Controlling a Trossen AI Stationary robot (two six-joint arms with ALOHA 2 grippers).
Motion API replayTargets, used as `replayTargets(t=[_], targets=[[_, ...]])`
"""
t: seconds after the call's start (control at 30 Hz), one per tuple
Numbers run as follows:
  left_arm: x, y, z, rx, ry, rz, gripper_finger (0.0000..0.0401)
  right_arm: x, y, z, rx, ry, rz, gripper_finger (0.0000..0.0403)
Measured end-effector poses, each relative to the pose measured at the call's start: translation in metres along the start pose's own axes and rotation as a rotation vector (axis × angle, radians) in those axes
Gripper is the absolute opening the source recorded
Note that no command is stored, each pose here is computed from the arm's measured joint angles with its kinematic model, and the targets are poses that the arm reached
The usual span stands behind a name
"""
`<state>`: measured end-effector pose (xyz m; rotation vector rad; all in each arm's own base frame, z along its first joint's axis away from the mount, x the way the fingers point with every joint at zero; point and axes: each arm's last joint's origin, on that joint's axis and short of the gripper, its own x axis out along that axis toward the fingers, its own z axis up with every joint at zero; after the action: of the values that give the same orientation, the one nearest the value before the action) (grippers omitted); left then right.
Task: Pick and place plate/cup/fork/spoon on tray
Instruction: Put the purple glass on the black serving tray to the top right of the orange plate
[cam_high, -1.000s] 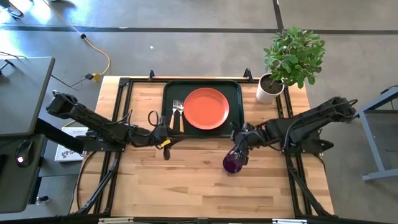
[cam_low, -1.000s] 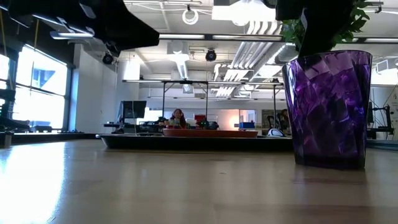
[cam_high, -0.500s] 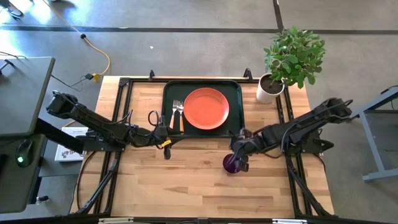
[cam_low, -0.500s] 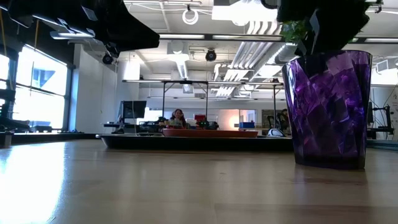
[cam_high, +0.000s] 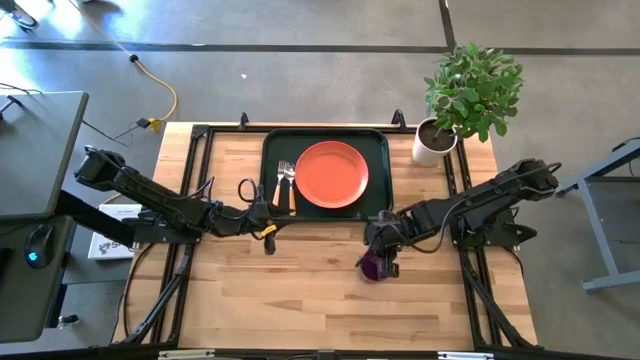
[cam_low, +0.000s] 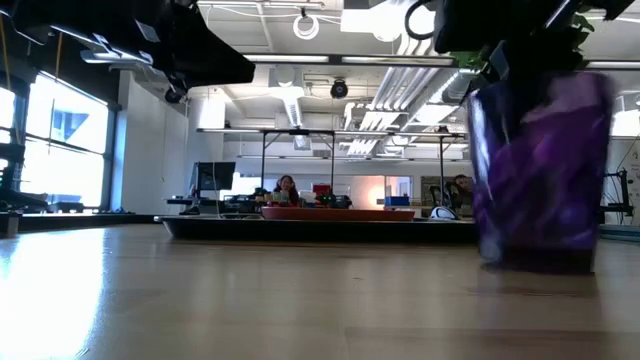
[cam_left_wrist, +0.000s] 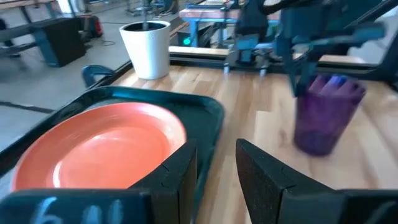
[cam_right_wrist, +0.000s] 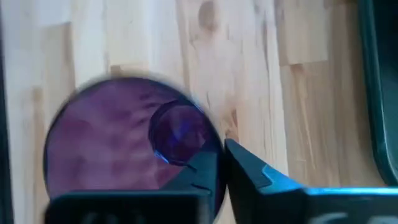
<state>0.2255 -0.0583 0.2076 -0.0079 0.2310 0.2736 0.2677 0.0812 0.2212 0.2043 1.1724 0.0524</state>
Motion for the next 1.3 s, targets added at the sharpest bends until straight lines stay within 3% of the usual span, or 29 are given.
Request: replayTargets(t=[0.17, 0.37, 0.5, 0.7, 0.8, 0.93, 1.3], targets=[[0.0, 0.003, -0.001, 0.007, 0.0, 0.079, 0.0104, -0.029, -0.014, 0.026, -0.026, -0.031, -0.062, 0.0008], [0.002, 0.007, -0.001, 0.026, 0.009, 0.101, 0.0104, -0.094, -0.048, 0.055, 0.031, -0.091, -0.509, 0.0003], [0.003, 0.009, -0.002, 0.064, 0.019, 0.11, 0.0104, -0.121, -0.09, 0.068, 0.181, -0.175, -0.744, 0.0002], [0.003, 0.01, -0.01, 0.078, 0.095, 0.117, 0.0104, -0.115, -0.177, 0.069, 0.36, -0.211, -0.868, 0.0002], [0.002, 0.011, -0.016, 0.085, 0.142, 0.124, 0.0104, -0.108, -0.217, 0.061, 0.407, -0.143, -0.882, 0.0001], [0.002, 0.012, -0.018, 0.096, 0.162, 0.13, 0.0104, -0.099, -0.256, 0.052, 0.456, -0.082, -0.779, 0.0001], [0.002, 0.013, -0.017, 0.09, 0.151, 0.14, 0.0104, -0.07, -0.311, 0.031, 0.461, 0.02, -0.495, 0.0]])
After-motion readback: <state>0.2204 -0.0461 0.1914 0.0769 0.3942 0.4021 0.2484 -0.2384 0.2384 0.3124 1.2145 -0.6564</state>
